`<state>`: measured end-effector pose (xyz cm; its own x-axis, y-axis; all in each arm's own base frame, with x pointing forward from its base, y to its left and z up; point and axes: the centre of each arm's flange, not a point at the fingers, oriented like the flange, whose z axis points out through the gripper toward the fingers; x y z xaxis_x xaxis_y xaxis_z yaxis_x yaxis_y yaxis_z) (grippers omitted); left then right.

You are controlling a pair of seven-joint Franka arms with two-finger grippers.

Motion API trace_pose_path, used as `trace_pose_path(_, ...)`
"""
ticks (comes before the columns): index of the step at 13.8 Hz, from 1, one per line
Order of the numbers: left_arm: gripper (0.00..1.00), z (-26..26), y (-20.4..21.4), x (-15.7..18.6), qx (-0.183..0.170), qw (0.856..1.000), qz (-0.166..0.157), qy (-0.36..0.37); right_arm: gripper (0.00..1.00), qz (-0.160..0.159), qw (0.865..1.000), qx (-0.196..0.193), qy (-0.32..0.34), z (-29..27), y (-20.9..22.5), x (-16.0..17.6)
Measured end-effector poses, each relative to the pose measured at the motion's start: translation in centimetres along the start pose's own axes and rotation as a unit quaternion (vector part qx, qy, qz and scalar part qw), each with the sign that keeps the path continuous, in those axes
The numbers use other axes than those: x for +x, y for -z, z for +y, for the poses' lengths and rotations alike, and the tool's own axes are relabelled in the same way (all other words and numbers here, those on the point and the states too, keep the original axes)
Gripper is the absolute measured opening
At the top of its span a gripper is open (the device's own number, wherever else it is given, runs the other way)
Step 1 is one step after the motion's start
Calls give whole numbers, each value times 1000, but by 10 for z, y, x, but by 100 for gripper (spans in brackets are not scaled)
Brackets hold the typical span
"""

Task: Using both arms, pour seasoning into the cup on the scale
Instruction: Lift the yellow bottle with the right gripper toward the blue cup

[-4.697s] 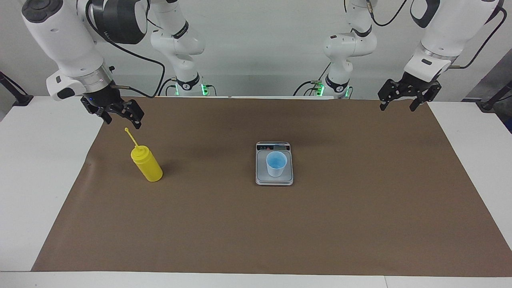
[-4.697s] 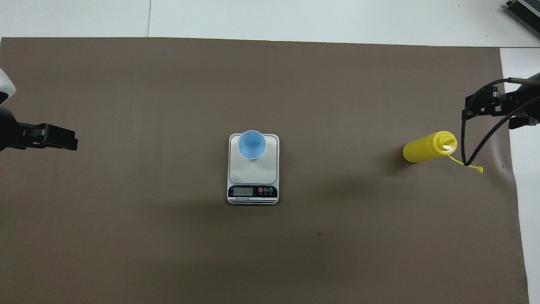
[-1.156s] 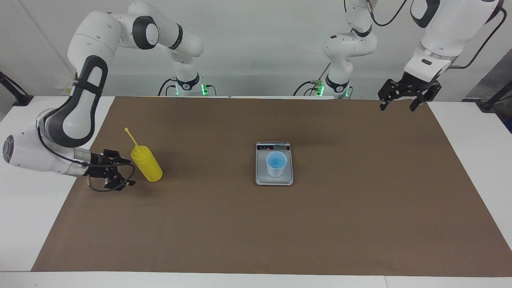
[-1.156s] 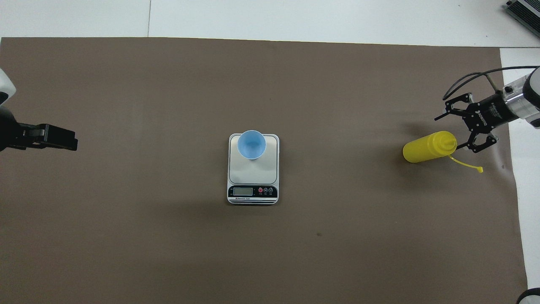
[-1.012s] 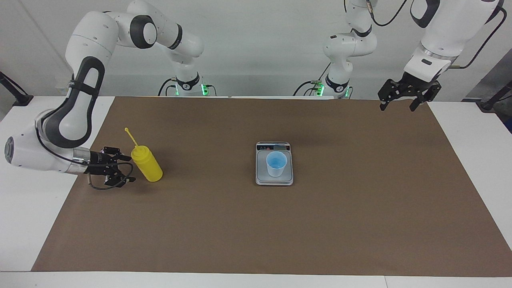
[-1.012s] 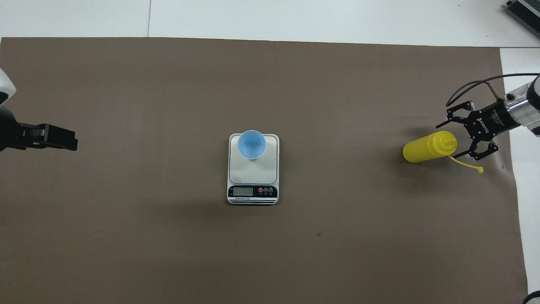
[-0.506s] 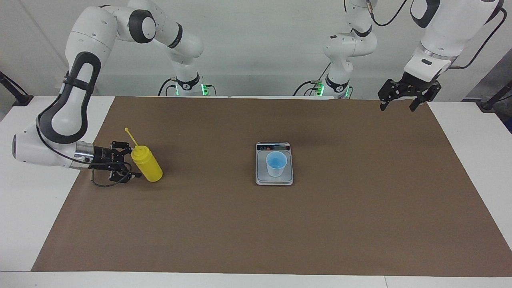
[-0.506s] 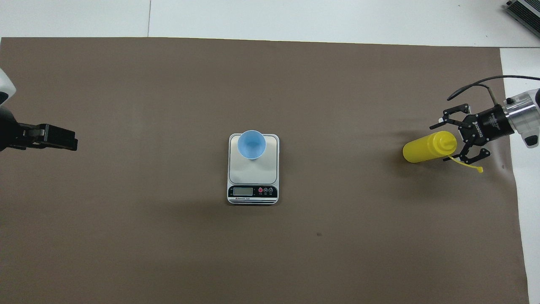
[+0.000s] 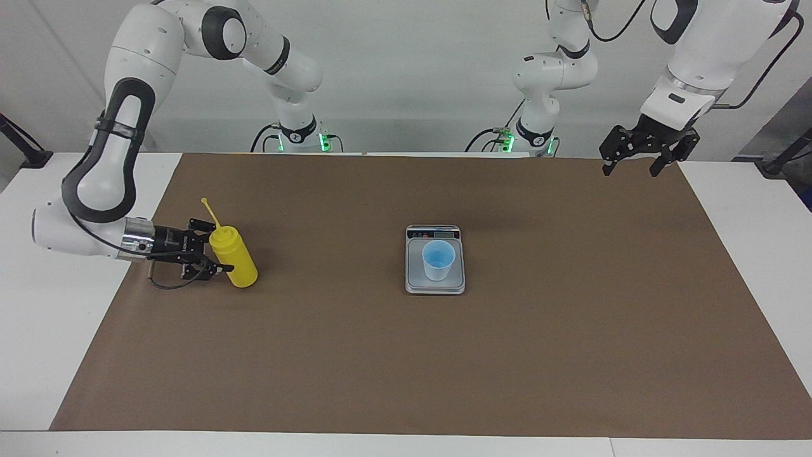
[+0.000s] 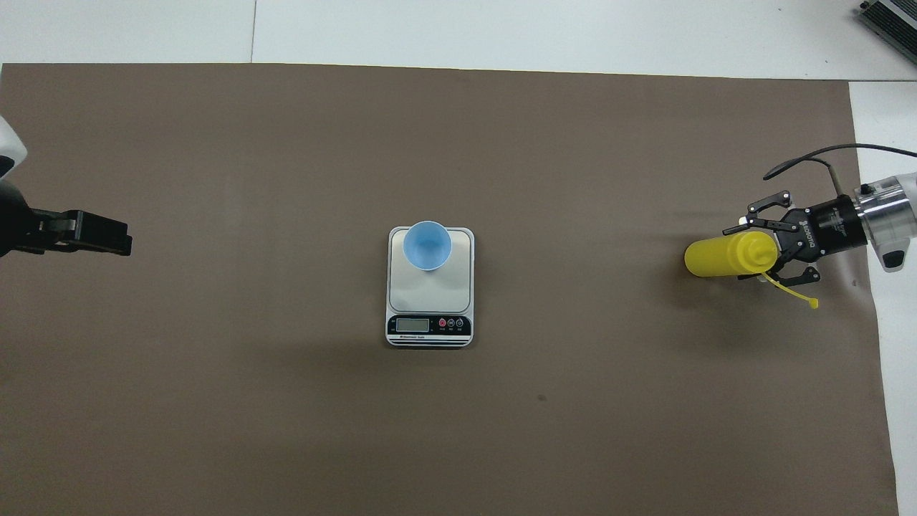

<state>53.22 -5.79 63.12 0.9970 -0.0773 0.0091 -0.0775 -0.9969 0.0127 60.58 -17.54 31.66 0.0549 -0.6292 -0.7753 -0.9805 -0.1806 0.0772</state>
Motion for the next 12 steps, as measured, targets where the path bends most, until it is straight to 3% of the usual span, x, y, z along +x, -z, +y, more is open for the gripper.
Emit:
trace_pose_path(4, 100, 0, 0, 0, 0, 1000, 0, 0, 65, 16, 999, 33, -13, -7, 10, -7)
trace_pose_path(6, 100, 0, 0, 0, 0, 1000, 0, 0, 65, 41, 997, 56, -21, -19, 18, -35)
trace_pose_path(7, 100, 0, 0, 0, 0, 1000, 0, 0, 64, 55, 996, 65, -21, -27, 18, -58)
trace_pose_path(9, 100, 0, 0, 0, 0, 1000, 0, 0, 52, 91, 993, 70, -9, -45, 7, -117)
trace_pose_path(12, 100, 0, 0, 0, 0, 1000, 0, 0, 52, 194, 980, 45, 13, -72, -26, -211)
